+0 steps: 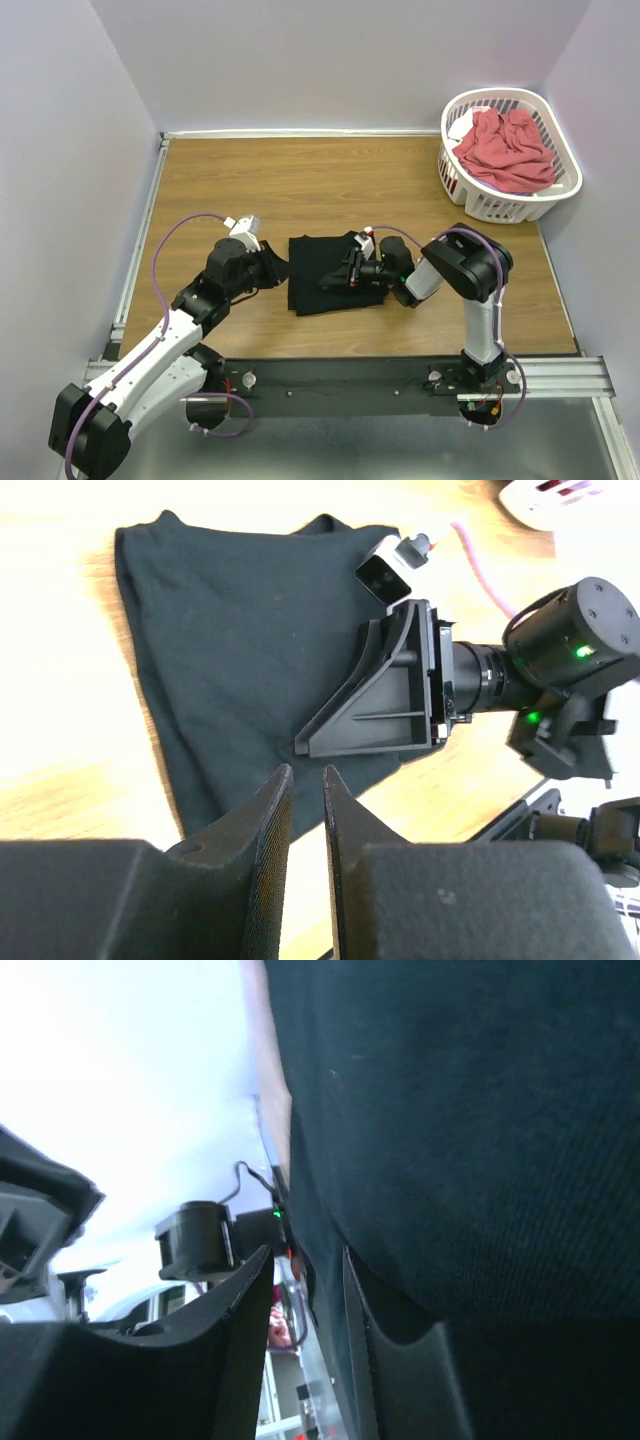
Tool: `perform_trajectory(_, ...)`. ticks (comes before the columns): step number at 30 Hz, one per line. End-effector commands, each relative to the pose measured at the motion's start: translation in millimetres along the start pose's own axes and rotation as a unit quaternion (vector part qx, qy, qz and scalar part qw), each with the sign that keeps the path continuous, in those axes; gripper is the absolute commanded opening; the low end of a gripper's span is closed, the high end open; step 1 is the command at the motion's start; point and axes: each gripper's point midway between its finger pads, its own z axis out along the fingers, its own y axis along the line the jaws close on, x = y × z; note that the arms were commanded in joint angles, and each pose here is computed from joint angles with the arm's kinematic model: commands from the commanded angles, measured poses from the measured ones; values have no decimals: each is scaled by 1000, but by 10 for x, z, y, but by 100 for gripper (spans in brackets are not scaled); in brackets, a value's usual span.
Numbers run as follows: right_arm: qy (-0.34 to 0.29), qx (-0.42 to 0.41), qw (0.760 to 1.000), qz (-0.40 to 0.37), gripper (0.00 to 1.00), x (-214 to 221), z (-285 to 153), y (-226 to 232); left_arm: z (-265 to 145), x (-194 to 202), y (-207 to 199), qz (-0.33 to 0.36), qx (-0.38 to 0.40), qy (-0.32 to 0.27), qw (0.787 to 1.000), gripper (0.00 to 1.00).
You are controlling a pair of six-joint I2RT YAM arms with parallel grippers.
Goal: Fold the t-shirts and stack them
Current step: Fold the tshirt
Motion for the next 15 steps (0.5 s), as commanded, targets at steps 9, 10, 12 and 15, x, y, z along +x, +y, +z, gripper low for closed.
perform_trajectory(9, -23, -26, 999, -42, 43, -8, -92, 297, 95, 148, 159, -2, -20, 22, 1000, 33)
perform_trajectory(10, -27, -27, 998, -50, 43, -32, -118, 350, 114, 167, 151, -3, -16, 27, 999, 33)
perform_trajectory(12, -30, -17, 997, -65, 43, -48, -181, 372, 177, 216, 118, -5, -3, 42, 999, 33)
perform_trajectory(15, -43, 4, 995, -85, 43, -100, -348, 344, 242, 231, 141, -7, -10, 50, 999, 33)
